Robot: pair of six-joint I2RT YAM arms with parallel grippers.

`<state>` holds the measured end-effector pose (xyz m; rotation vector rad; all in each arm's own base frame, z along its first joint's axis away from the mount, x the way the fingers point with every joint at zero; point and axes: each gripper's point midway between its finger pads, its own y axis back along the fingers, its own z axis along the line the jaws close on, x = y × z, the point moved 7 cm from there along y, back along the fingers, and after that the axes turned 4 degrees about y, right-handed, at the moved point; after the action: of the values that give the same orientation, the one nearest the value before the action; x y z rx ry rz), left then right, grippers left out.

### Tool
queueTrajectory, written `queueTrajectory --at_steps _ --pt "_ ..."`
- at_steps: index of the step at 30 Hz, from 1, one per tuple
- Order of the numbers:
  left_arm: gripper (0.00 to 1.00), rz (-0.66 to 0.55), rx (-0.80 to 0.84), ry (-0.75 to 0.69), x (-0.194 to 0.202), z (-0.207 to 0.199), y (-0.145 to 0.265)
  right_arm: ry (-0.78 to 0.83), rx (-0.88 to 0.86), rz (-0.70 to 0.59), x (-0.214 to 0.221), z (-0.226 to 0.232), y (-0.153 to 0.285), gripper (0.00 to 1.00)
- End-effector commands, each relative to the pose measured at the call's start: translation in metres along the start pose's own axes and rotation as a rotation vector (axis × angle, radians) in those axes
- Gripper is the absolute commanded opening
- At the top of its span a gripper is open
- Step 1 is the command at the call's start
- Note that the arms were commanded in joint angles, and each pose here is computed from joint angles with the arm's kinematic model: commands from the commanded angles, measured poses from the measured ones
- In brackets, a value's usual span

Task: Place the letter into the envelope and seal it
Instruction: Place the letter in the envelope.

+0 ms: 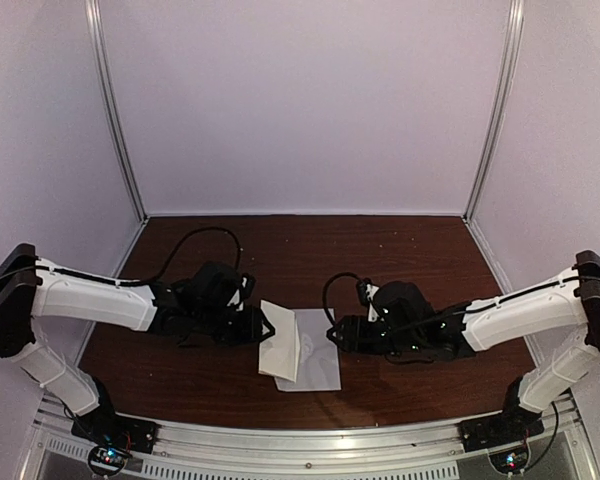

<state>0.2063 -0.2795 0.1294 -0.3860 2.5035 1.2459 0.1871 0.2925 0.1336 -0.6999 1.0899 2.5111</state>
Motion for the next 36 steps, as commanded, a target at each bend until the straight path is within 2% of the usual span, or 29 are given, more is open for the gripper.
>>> queueTrajectory --at_steps 1,6,10,14,16,20,29,36 --pt "0.39 0.021 -0.018 0.014 0.009 0.009 -0.003 -0.006 0.034 0.010 0.008 -0.010 -0.004 0.59" --pt "0.40 0.024 -0.053 0.049 0.016 0.022 -0.003 -0.016 0.033 0.016 0.012 -0.013 -0.006 0.59" --pt "0.48 0.027 -0.054 0.077 0.021 0.028 -0.001 -0.009 0.025 0.026 0.013 -0.012 -0.008 0.59" --pt "0.56 0.029 -0.013 0.108 0.024 0.029 0.000 -0.005 0.031 0.031 0.014 -0.013 -0.011 0.60" --pt "0.55 0.035 0.038 0.127 0.025 0.027 0.000 -0.006 0.028 0.037 0.015 -0.013 -0.013 0.60" --pt "0.45 0.059 0.114 0.160 0.031 0.025 -0.003 -0.010 0.024 0.043 0.016 -0.012 -0.016 0.60" --pt "0.30 0.067 0.140 0.174 0.031 0.023 -0.007 -0.013 0.031 0.049 0.018 -0.014 -0.017 0.60" --pt "0.25 0.050 0.158 0.188 0.027 0.019 -0.003 -0.017 0.035 0.055 0.019 -0.016 -0.019 0.60"
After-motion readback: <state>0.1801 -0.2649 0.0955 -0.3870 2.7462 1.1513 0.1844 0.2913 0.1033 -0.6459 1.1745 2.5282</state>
